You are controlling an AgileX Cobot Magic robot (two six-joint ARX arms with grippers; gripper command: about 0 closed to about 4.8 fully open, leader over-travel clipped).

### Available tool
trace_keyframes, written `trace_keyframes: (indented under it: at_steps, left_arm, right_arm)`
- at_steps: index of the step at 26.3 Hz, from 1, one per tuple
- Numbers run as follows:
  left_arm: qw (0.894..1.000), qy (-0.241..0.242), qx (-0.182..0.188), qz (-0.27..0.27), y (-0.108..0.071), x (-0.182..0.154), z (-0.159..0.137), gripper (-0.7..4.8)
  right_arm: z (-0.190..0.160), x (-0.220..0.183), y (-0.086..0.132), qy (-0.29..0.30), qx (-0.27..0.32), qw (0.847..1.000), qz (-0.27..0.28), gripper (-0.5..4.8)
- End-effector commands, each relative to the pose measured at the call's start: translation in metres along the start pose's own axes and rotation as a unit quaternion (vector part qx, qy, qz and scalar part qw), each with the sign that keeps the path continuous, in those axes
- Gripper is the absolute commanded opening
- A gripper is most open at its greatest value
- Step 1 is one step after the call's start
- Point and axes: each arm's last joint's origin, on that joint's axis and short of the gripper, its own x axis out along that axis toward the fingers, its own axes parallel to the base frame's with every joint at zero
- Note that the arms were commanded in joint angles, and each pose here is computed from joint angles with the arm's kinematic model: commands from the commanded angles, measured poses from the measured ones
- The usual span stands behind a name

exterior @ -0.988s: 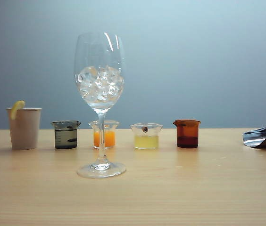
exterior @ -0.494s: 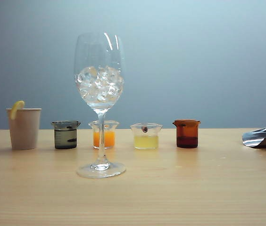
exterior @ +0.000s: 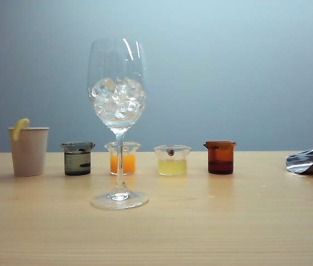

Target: Pick up the ice scoop on the desk filled with ice cubes, pour the ice into the goblet, and finally put the scoop back on the table.

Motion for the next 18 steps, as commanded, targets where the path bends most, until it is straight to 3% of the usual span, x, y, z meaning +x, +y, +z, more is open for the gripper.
trace_keyframes:
  at_steps: [1, 7, 9, 13, 18]
  left_arm:
    - [1.000, -0.023, 0.004, 0.007, 0.000, -0.017, 0.000, -0.05]
    - [0.998, -0.064, 0.001, 0.011, 0.000, -0.050, -0.015, -0.05]
    - [0.996, -0.090, -0.002, 0.016, 0.001, -0.068, -0.033, -0.05]
    - [0.991, -0.130, -0.003, 0.016, 0.001, -0.078, -0.053, -0.05]
    - [0.986, -0.163, -0.015, 0.013, 0.000, -0.072, -0.082, -0.05]
  right_arm:
    - [-0.013, -0.007, 0.036, 0.012, -0.056, 0.998, 0.006, -0.09]
    - [-0.049, -0.031, 0.097, 0.046, -0.158, 0.986, 0.035, -0.09]
    - [-0.070, -0.053, 0.129, 0.052, -0.218, 0.973, 0.059, -0.09]
    - [-0.088, -0.073, 0.153, 0.046, -0.264, 0.960, 0.082, -0.09]
    - [-0.120, -0.097, 0.164, 0.059, -0.325, 0.939, 0.097, -0.09]
